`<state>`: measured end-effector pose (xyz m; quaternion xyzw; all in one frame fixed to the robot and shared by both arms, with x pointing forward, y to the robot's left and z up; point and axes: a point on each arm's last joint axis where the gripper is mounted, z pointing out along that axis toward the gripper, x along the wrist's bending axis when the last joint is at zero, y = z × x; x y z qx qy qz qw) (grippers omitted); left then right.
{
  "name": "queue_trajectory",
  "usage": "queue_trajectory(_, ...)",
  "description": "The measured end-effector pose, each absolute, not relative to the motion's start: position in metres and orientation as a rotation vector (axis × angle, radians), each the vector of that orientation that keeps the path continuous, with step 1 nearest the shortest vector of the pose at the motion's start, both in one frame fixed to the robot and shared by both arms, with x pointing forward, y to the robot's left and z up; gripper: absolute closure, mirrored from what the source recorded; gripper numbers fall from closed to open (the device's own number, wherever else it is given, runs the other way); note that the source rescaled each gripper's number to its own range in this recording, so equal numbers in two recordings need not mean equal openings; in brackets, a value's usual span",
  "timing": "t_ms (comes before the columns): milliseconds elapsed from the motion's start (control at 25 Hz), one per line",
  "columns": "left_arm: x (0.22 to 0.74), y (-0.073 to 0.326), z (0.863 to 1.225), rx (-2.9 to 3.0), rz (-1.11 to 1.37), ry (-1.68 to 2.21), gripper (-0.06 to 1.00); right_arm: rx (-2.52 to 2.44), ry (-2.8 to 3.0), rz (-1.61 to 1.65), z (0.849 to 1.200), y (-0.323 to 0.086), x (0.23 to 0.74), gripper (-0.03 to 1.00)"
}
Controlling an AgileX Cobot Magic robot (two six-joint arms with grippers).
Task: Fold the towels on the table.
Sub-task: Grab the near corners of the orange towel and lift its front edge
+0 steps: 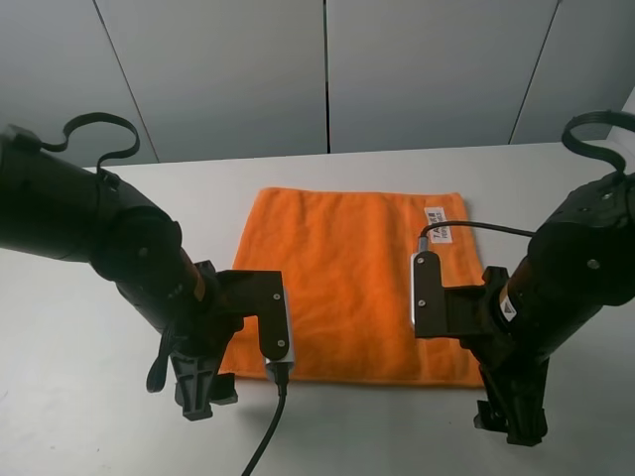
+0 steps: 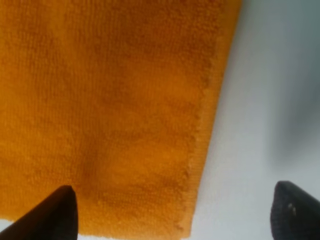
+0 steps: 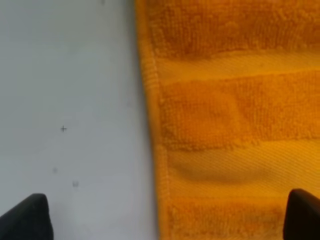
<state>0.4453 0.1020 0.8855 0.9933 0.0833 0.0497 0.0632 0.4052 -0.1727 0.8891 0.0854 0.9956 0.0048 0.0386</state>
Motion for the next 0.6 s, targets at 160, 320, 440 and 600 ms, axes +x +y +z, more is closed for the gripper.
queue_trajectory(160, 0.446, 0.103, 0.884, 3.017, 0.158, 0.199, -0.04, 0.265, 3.058, 0.009, 0.887, -0.174, 0.404, -0.03)
queue_trajectory(320, 0.446, 0.103, 0.872, 3.049, 0.119, 0.187, -0.04, 0.237, 3.065, -0.027, 0.882, -0.174, 0.404, -0.03)
queue_trajectory(440, 0.446, 0.103, 0.868, 3.056, 0.11, 0.187, -0.04, 0.243, 3.061, -0.045, 0.877, -0.174, 0.406, -0.03)
queue_trajectory(600, 0.446, 0.102, 0.867, 3.052, 0.114, 0.187, -0.04, 0.241, 3.075, -0.068, 0.87, -0.174, 0.406, -0.03)
